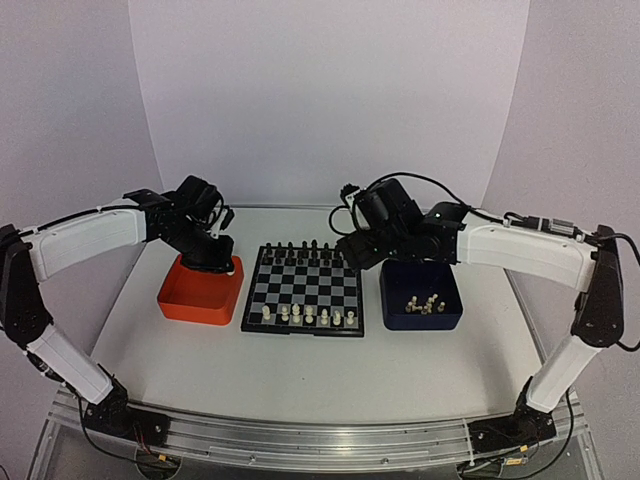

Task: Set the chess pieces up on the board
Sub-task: Place the chess piece on the chessboard.

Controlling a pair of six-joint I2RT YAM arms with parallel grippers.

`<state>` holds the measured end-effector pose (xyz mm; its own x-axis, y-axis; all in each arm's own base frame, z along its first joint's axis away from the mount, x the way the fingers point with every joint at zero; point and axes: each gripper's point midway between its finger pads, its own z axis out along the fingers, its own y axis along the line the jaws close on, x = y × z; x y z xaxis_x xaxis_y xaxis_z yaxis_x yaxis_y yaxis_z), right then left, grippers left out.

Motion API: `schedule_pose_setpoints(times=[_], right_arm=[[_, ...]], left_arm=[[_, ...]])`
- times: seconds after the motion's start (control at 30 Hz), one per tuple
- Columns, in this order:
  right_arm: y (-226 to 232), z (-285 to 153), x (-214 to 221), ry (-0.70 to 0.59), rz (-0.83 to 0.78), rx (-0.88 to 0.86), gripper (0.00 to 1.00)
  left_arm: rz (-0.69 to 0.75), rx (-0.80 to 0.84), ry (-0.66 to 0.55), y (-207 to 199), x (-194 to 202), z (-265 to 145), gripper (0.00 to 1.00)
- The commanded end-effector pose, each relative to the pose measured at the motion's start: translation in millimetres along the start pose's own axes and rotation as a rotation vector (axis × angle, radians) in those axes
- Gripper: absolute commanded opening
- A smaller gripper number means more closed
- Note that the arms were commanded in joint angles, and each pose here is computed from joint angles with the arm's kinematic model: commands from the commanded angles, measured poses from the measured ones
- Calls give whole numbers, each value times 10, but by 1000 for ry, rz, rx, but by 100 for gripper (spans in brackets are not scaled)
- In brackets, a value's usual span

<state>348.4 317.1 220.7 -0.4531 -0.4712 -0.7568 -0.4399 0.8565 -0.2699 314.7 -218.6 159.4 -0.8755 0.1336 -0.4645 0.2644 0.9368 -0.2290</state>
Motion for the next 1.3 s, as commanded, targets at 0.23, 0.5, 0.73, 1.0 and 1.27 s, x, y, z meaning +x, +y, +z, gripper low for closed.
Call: schedule_pose_setpoints(times=[0.23,0.5,0.73,1.0,1.27], right_arm=[[-916,-291,158,-70,290,239,91],[-1133,-357,257,-69,305,300,93],[-1241,-392,314,-69,309,336,94],[-1314,-396,362,-63,313,363,95],[-1357,-384,390,-58,320,381,95]], left_arm=[[-37,-127,88,-244,100,336,0],[-96,-135,128,-239,192,500,0],[-106,-128,180,-252,299,646,0],[-119,-118,225,-256,418,781,0],[-113,-111,283,-277,552,889,0]])
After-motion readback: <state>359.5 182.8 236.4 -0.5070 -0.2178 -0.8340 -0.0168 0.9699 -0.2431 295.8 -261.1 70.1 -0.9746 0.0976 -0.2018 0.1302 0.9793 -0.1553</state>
